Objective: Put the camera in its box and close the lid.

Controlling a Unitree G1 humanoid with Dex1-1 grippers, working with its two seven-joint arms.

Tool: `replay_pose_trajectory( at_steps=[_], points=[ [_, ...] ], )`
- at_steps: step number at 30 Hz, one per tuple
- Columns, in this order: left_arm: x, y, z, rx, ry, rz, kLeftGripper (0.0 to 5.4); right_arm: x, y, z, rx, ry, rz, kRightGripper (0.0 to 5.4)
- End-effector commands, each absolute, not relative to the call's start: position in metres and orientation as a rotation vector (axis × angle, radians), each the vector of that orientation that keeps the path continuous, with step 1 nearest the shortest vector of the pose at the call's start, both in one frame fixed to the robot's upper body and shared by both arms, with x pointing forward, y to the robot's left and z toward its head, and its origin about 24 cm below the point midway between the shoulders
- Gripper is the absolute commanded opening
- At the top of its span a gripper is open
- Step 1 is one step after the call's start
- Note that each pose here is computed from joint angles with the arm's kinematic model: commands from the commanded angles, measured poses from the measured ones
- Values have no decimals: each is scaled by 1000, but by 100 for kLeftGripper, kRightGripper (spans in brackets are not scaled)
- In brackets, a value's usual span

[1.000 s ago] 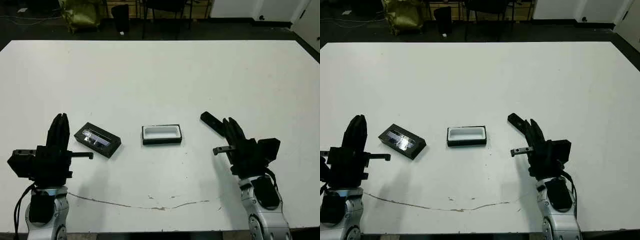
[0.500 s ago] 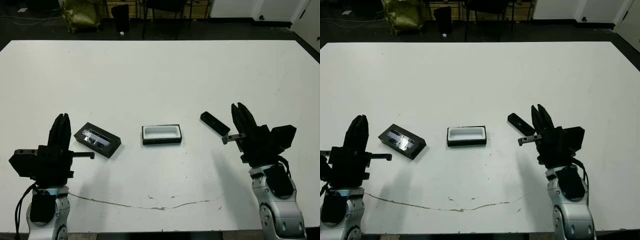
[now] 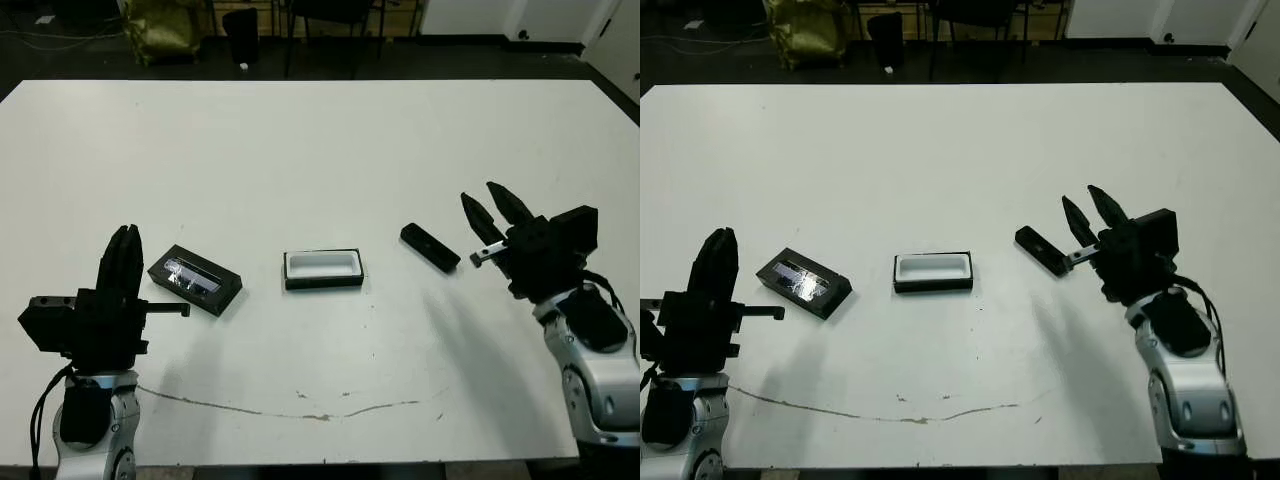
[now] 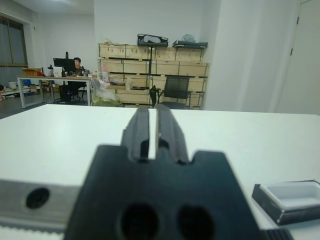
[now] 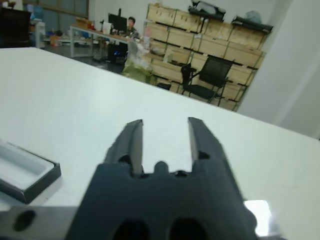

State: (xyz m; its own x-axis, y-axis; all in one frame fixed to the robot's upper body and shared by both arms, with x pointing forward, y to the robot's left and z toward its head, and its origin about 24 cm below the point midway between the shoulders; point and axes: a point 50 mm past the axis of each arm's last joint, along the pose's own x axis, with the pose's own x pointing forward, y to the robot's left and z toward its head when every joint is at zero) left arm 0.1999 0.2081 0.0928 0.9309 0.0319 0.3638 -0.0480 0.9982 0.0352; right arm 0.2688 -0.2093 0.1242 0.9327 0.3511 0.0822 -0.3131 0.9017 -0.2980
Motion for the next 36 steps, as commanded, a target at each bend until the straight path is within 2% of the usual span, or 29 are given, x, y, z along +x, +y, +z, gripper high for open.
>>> replay_pose_trajectory(
  at_steps=[1,7,11,14,19,27,31,36],
  points=[
    [200,211,88,56,-346,38,0,272,-215,119,-290,-75,361,233],
    [199,209,89,47,-330,35,0,276,-218,116,-313,-38,394,364],
    [198,209,89,45,-315,34,0,278,-219,115,-322,29,418,448],
    [198,209,89,50,-319,36,0,281,-220,114,-292,79,446,424],
    [198,209,89,45,-317,35,0,284,-222,113,-256,133,472,311],
    [198,209,89,35,-304,36,0,289,-224,111,-253,250,494,242],
    [198,208,89,45,-301,38,0,293,-224,113,-307,285,499,161],
    [198,208,90,43,-294,40,0,297,-224,113,-341,318,513,177]
  ],
)
